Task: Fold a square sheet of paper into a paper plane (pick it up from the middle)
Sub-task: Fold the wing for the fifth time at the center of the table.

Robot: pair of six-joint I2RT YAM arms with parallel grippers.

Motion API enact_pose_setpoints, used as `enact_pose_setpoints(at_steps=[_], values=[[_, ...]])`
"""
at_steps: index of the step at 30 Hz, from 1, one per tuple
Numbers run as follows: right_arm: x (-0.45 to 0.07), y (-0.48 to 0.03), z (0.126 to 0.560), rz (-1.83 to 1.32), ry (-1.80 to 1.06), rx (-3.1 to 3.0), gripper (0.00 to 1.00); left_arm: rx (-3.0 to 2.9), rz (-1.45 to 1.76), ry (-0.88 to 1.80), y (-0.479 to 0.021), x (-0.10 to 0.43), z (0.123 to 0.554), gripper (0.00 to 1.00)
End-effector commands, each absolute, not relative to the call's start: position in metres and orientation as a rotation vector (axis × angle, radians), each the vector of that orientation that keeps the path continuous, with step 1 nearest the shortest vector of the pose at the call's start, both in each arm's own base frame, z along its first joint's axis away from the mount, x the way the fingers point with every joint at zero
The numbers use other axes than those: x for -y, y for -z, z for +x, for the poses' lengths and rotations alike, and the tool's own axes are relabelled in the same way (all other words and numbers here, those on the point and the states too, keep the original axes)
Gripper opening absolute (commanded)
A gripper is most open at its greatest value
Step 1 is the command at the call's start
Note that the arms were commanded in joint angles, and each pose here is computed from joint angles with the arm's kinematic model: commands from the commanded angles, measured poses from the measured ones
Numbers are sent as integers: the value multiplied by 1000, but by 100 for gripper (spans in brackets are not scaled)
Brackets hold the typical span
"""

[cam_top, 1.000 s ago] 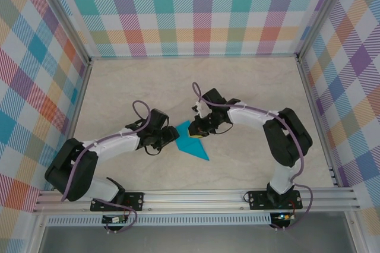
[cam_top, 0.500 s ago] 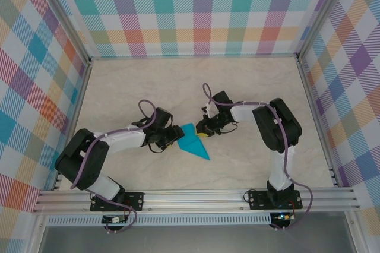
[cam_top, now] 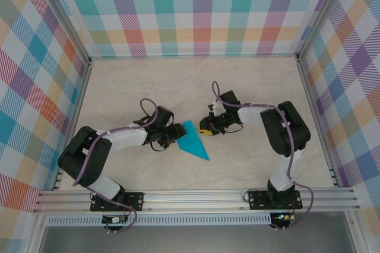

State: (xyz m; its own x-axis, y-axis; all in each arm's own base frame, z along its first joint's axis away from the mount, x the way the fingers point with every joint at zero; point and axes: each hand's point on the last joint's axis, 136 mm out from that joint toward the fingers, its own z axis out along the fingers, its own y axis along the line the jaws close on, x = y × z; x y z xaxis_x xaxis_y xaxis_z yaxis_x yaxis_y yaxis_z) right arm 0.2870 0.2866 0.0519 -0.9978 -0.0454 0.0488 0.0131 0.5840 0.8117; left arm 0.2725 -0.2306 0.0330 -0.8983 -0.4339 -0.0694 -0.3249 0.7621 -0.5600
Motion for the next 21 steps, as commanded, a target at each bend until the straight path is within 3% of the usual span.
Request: enact_pose_setpoints(at_steps=[1, 6, 10, 21], values=[[-279, -91, 285, 170, 1415, 2835, 26, -2753, -636, 811, -36, 226, 275, 61], [-289, -114, 249, 362, 1534, 2724, 26, -2745, -634, 809, -39, 225, 274, 61], [-305, -102, 221, 469, 1458, 2680, 23, -2742, -638, 801, -39, 223, 273, 61], [-299, -39, 240, 331, 1233, 2759, 21, -2748, -639, 801, -38, 223, 272, 61]])
